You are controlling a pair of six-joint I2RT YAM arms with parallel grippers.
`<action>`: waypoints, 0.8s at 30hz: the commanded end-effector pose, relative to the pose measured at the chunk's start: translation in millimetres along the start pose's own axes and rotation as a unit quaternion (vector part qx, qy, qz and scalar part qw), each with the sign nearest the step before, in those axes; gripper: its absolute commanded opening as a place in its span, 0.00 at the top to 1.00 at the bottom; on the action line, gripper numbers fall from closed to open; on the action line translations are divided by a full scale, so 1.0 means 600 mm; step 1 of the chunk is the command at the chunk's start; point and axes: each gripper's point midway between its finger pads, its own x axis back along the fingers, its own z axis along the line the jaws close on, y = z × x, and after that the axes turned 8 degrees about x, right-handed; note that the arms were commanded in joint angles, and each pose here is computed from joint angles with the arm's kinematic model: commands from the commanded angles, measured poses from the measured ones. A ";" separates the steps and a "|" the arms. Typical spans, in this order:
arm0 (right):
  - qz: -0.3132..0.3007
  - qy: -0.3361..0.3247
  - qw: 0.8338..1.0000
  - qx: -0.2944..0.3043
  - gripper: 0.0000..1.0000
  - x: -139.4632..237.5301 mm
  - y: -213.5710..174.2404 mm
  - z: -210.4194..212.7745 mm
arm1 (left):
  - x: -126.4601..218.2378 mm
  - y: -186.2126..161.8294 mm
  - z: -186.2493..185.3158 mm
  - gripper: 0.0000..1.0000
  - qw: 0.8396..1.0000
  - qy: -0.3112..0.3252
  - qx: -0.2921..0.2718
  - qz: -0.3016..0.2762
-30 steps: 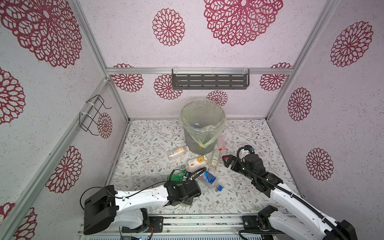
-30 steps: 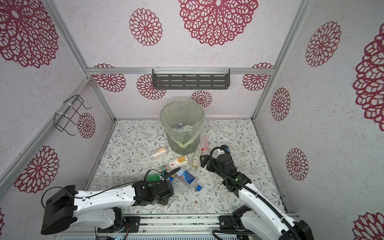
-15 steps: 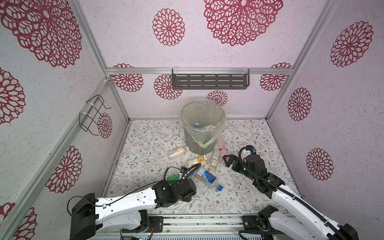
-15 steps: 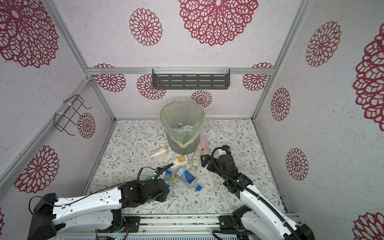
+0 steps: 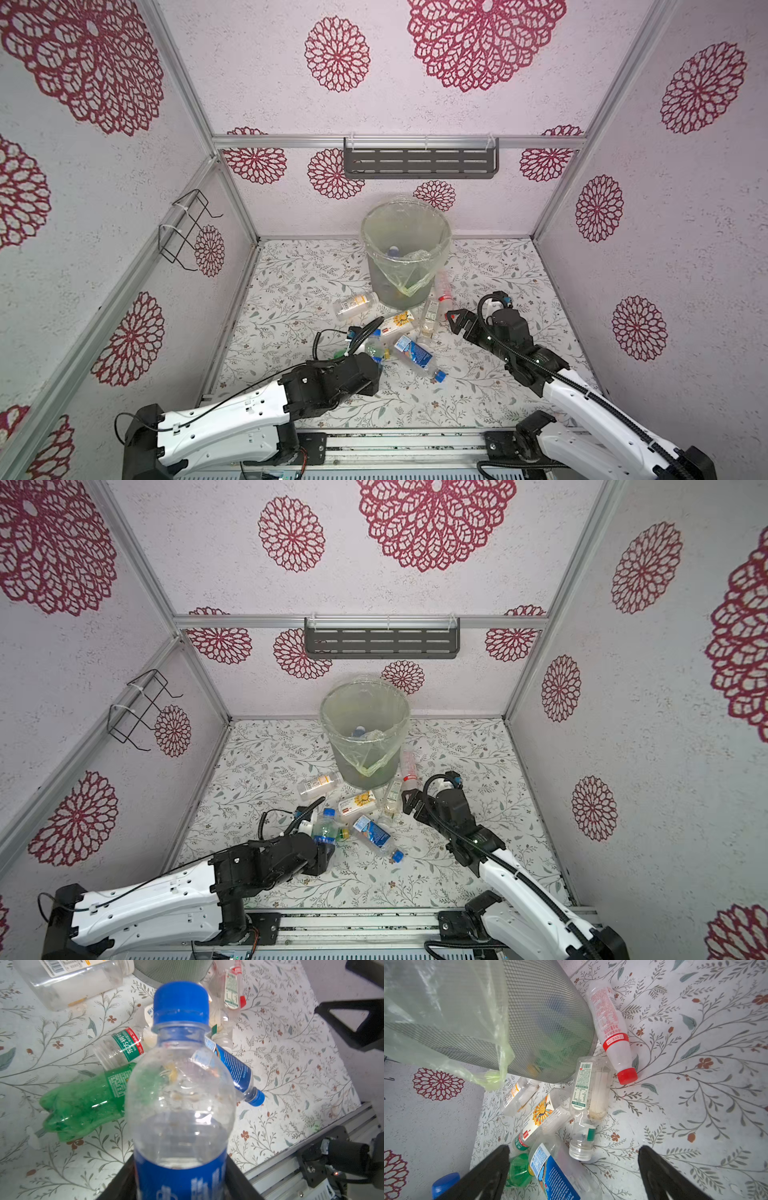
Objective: Throw the plastic bottles in the bin
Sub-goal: 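Lift the Pepsi bottle out of the pile with the left gripper, then carry the Pepsi bottle over the bin and open the left gripper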
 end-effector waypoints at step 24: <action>-0.021 -0.020 0.999 -0.032 0.01 0.006 -0.003 -0.026 | 0.049 0.144 -0.015 0.47 0.987 -0.081 0.107 -0.088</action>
